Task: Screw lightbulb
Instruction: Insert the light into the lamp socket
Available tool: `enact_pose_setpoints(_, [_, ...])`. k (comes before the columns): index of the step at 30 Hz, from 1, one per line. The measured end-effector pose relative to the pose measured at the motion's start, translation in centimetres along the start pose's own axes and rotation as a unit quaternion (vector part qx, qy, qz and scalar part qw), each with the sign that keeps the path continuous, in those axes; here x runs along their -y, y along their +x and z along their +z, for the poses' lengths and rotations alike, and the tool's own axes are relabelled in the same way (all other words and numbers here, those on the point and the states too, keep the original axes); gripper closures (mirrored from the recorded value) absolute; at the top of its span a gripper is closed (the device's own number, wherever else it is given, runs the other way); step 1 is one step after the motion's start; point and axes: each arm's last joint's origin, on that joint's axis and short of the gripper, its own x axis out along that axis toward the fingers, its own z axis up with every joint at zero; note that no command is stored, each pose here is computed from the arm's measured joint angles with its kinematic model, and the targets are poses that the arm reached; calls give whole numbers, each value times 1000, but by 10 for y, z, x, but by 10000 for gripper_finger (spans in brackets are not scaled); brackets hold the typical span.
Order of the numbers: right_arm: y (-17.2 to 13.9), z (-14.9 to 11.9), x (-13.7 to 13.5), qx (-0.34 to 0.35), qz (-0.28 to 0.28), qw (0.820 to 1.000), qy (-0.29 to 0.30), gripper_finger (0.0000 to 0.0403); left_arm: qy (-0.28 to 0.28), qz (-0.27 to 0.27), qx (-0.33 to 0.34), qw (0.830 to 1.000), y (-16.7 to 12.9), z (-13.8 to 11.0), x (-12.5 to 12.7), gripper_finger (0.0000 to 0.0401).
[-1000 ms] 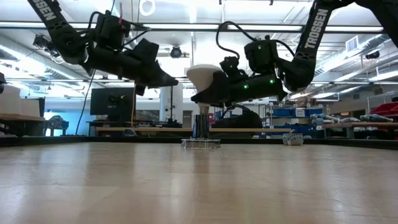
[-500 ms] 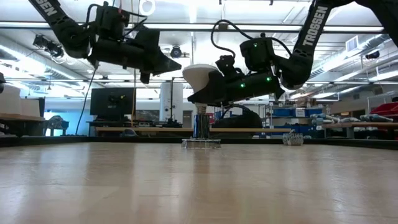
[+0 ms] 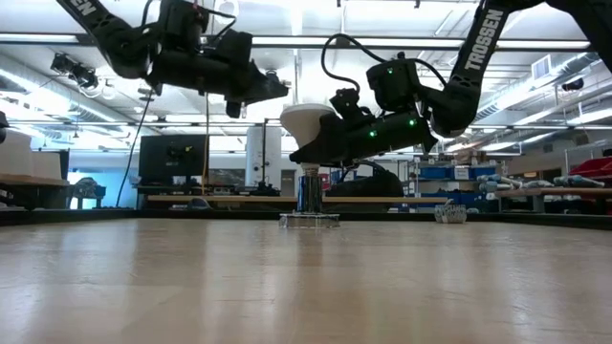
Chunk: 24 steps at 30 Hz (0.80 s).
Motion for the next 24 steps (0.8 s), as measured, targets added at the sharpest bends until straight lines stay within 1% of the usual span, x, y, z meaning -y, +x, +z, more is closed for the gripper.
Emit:
enact_pose_setpoints(9, [0,0,0,-1,0,1000,0,243,43,-18,-31,998,10,16,11,401])
enact_pose_setpoints(24, [0,0,0,-1,-3,1000,11,243,43,-18,-34,998,13,19,12,401])
